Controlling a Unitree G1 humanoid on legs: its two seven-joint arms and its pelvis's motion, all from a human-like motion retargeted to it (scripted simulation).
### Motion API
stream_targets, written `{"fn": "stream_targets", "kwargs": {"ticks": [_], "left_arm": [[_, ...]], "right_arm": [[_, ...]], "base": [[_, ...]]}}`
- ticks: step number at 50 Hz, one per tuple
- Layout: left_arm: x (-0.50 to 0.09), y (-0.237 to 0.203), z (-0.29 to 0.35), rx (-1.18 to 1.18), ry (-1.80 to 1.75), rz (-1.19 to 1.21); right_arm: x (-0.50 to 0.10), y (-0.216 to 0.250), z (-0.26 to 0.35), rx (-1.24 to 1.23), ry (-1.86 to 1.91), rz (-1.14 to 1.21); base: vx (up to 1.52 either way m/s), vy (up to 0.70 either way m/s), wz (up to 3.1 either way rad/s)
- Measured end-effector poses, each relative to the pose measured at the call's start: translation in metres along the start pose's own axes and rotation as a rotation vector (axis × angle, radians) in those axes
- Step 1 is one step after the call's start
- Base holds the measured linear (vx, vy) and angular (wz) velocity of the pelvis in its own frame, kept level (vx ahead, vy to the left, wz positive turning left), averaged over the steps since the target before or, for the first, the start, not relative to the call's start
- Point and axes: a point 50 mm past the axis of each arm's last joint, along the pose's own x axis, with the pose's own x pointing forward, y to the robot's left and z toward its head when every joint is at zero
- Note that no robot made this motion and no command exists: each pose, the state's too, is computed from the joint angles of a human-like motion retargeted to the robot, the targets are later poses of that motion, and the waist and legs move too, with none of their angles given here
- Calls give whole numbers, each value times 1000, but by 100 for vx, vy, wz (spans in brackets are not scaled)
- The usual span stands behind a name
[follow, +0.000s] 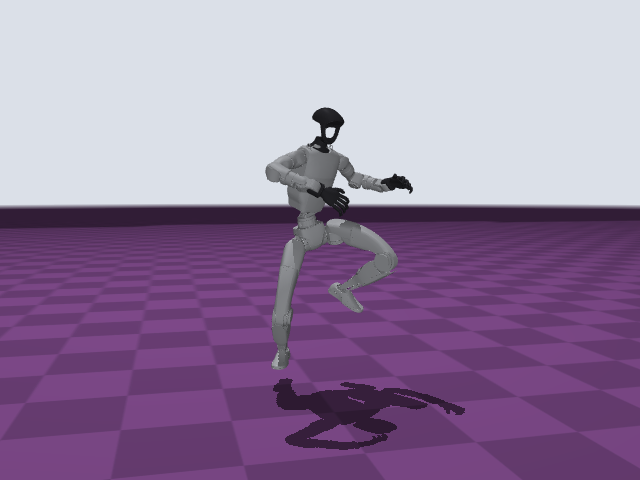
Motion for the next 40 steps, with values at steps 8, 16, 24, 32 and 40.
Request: {"fn": "stream_targets", "kwargs": {"ticks": [8,16,24,32,40], "left_arm": [[-167,-58,-106,-499,783,197],[-289,-160,-140,-489,1530,-51],[-261,-155,-160,-370,1551,-128],[-134,-201,-148,-273,1082,-435],[-61,-263,-82,-380,654,-657]], "right_arm": [[53,31,79,-148,-430,19],[-28,156,-177,285,622,-232],[-171,230,-226,633,1183,-497],[-206,224,-225,603,1272,-451],[-202,235,-222,597,1264,-382]], "base": [[6,4,-58],[-6,-6,11],[-9,2,-68],[-11,13,-3],[-9,2,-49]]}}
